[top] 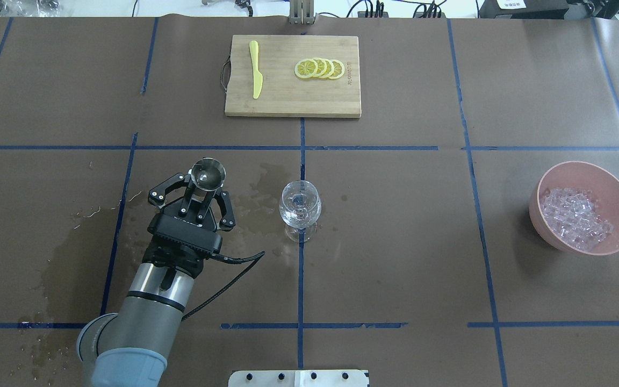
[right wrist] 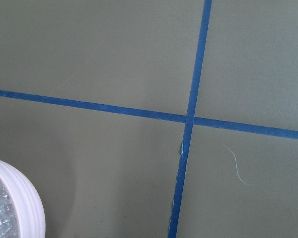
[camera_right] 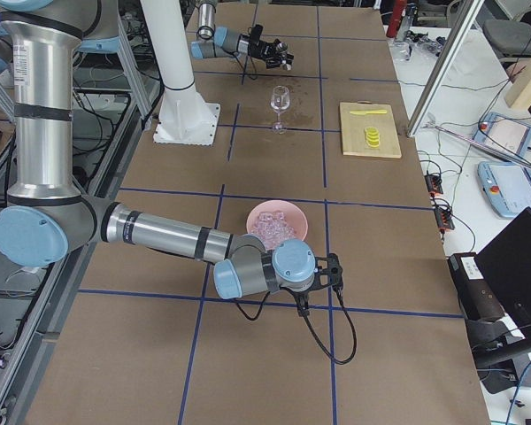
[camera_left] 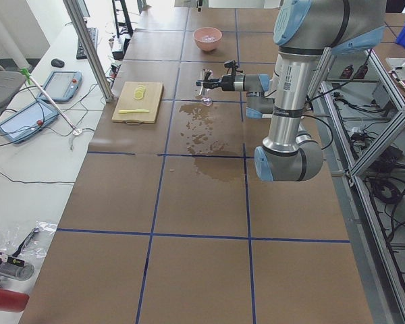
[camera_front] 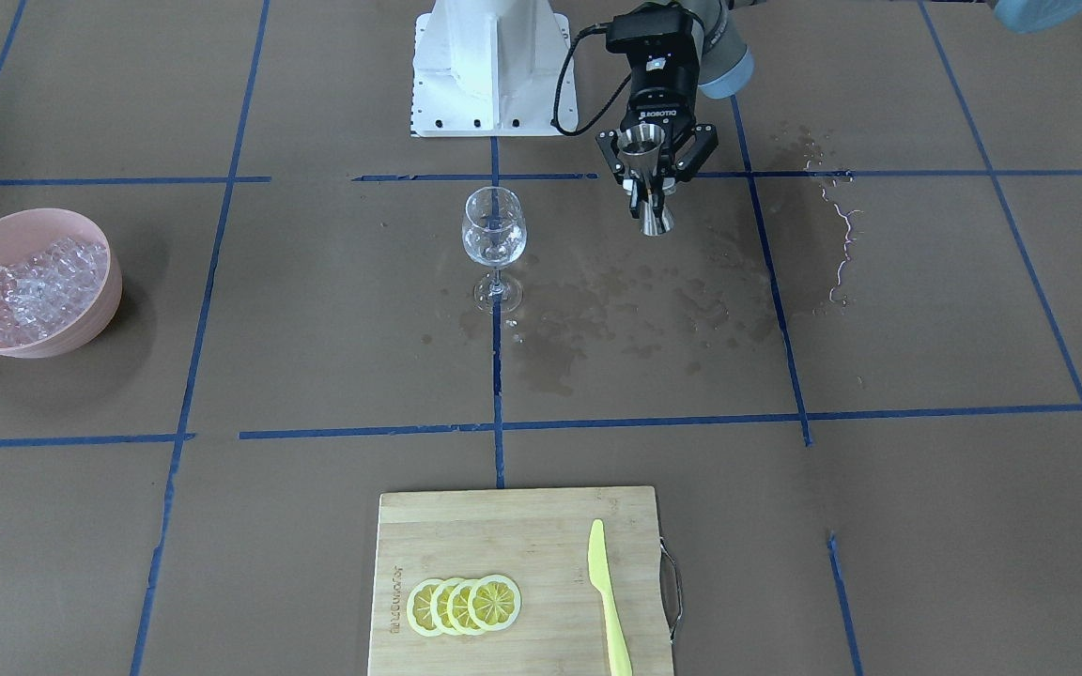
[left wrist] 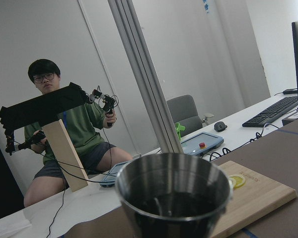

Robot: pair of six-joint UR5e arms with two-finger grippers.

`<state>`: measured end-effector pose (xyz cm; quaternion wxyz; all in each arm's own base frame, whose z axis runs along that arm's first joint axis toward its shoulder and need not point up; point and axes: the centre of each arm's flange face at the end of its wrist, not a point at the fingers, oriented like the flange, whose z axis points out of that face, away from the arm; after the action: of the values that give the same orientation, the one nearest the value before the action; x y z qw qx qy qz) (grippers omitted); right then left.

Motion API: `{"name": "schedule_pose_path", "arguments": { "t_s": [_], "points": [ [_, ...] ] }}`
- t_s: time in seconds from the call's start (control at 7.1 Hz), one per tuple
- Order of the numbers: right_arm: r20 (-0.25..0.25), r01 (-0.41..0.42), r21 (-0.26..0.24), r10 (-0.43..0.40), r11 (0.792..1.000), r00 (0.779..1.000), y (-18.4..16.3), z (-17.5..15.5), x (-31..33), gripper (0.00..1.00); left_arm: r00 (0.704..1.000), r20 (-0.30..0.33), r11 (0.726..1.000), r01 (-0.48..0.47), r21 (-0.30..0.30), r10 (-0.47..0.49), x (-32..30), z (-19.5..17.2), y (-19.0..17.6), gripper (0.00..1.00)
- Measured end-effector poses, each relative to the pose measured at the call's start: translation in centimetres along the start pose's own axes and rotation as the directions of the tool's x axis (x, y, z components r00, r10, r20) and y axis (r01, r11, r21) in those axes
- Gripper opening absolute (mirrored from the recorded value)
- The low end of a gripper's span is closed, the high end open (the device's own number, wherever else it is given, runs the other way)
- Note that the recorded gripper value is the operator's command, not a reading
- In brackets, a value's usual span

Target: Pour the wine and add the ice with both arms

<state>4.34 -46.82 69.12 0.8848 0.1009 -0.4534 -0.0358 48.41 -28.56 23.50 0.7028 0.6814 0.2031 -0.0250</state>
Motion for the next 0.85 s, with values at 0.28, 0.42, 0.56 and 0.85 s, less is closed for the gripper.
{"name": "schedule_pose_path", "arguments": {
  "t_s": [0.28, 0.42, 0.56, 0.85],
  "points": [
    [0.0, 0.0, 0.0, 0.0, 1.0, 1.0, 0.0, 0.0, 0.0, 1.0, 0.996, 0.004, 0.996, -0.084, -0.032, 0.084, 2.7, 0.6, -1.5, 0.0],
    [0.0, 0.0, 0.0, 0.0, 1.0, 1.0, 0.0, 0.0, 0.0, 1.0, 0.991, 0.007, 0.989, -0.135, -0.052, 0.136, 3.9, 0.9, -2.1, 0.0],
    [0.0, 0.0, 0.0, 0.0, 1.0, 1.0, 0.0, 0.0, 0.0, 1.0, 0.984, 0.009, 0.982, -0.179, -0.067, 0.18, 4.7, 1.1, -2.3, 0.0],
    [0.0, -0.002, -0.002, 0.002, 1.0, 1.0, 0.0, 0.1, 0.1, 1.0, 0.956, 0.007, 0.953, -0.29, -0.088, 0.292, 5.6, 1.4, -2.4, 0.0]
  ]
}}
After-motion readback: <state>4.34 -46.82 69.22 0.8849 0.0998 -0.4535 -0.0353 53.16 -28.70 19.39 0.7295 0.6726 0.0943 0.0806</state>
